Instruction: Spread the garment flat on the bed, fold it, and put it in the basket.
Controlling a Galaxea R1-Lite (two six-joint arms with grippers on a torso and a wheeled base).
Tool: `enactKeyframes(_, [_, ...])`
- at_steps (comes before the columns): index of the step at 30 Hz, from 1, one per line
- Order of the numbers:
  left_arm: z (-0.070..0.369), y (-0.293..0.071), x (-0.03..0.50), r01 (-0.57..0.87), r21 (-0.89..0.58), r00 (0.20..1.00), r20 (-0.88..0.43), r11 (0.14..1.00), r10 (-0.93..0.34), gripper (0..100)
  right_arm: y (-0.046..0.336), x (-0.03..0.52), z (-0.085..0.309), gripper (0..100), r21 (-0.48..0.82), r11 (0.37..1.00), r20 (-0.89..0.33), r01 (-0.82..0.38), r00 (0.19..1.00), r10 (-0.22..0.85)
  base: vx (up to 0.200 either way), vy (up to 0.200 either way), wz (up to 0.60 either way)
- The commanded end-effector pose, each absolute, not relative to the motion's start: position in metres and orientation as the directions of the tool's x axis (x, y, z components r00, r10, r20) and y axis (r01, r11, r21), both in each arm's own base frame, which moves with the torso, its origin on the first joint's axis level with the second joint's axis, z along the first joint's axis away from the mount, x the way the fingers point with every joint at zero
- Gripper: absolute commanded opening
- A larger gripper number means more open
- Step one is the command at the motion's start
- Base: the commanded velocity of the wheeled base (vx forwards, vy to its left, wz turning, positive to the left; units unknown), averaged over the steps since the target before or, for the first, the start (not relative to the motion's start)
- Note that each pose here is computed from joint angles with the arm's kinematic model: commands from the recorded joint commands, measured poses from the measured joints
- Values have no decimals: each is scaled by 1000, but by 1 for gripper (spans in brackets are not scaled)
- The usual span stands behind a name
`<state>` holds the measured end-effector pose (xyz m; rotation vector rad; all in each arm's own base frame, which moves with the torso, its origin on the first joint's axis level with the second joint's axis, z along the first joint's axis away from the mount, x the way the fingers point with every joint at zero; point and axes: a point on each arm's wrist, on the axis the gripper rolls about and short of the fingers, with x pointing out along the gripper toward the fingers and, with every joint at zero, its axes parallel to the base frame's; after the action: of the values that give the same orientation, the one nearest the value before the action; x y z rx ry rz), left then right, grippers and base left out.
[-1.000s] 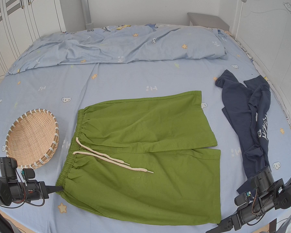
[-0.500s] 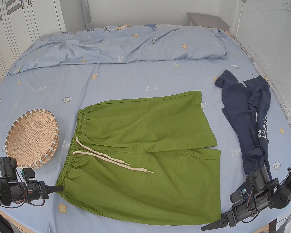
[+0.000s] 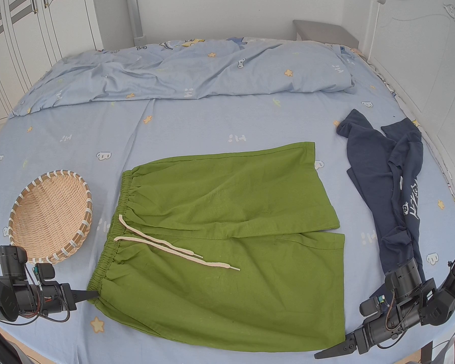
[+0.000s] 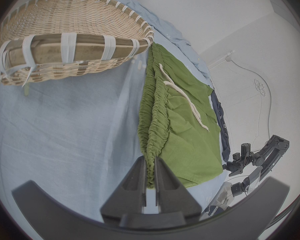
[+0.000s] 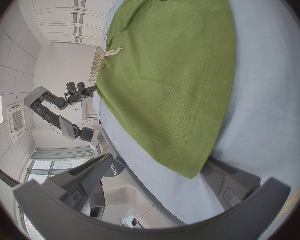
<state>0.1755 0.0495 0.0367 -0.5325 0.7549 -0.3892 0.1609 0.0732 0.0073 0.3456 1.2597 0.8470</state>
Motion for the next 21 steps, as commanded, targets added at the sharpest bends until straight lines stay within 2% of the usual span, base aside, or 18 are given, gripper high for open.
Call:
enactKeyframes(1, [36,50,176,139,-583,669,-541,800,-511,0,70,161,7,100,653,669,-695,-354,72,716,0,0,0])
enactKeyframes(5, [36,50,176,140,-584,668,-540,799,-512,0,70,161,7,100,654,670,-695,-352,71,715,0,0,0])
enactKeyframes(6, [36,50,176,138,-583,669,-541,800,-510,0,70,161,7,0,653,670,-695,-352,72,715,0,0,0])
enactKeyframes(21, [37,50,176,135,-584,671,-541,801,-507,0,69,159,6,0,654,672,-697,-347,68,714,0,0,0])
